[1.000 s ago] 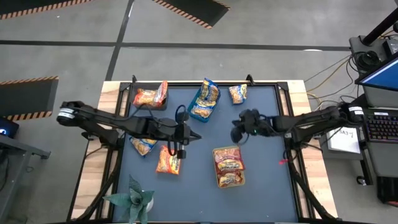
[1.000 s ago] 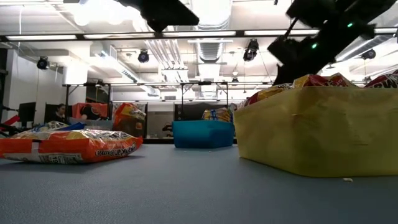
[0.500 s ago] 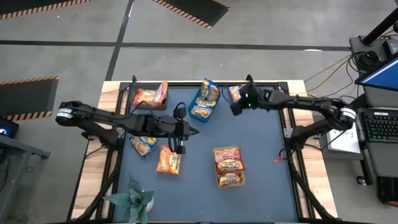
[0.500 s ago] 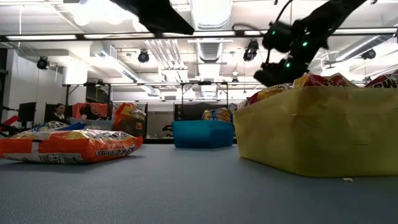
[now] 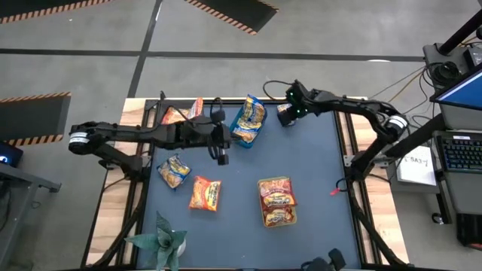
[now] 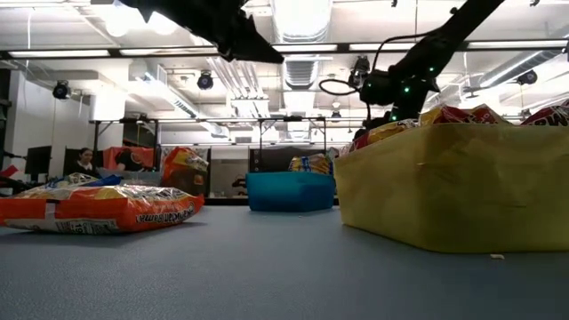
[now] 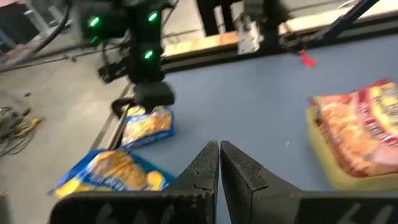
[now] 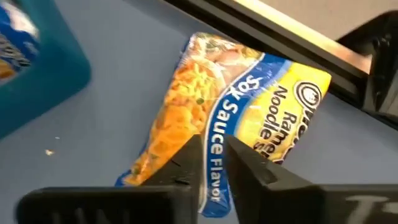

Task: Sort Maruchan noodles
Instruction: Put the blue noodle pack into the blue bin

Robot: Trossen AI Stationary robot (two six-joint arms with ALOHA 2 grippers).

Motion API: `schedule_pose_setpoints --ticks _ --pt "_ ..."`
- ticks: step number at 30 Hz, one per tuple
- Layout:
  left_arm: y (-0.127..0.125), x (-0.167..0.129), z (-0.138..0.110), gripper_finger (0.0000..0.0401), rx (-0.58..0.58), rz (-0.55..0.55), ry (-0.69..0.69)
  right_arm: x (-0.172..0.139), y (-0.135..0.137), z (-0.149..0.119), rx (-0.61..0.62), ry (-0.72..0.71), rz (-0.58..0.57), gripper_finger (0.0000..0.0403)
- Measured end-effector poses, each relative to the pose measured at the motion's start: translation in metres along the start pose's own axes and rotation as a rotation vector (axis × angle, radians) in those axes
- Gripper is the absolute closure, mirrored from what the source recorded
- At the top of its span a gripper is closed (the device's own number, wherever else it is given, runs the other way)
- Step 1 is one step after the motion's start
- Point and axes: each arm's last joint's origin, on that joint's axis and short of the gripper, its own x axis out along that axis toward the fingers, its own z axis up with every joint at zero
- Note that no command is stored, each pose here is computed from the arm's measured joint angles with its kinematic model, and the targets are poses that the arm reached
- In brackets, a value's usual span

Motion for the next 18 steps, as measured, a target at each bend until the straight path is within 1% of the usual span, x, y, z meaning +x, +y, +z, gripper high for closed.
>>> schedule_pose_setpoints --ticks 3,7,11,14,18 --pt "-0.001 0.000 0.002 0.0401 -0.005 -0.021 -0.025 0.000 0.001 0.004 0.006 0.024 -0.013 0.0305" --pt "-0.007 -0.001 0.002 0.0401 -0.024 -0.041 -0.018 -0.010 0.002 0.011 0.014 0.010 -0.018 0.0245" --pt "-0.014 -0.002 -0.001 0.0401 -0.023 -0.070 0.028 -0.021 -0.010 0.013 0.047 -0.030 -0.027 0.0194" --pt "-0.017 -0.002 -0.002 0.0401 -0.024 -0.082 0.039 -0.018 -0.028 0.005 0.105 -0.030 -0.032 0.0166" --pt "-0.019 -0.002 -0.002 0.0401 -0.026 -0.089 0.039 -0.006 -0.045 -0.010 0.230 -0.091 0.025 0.0137"
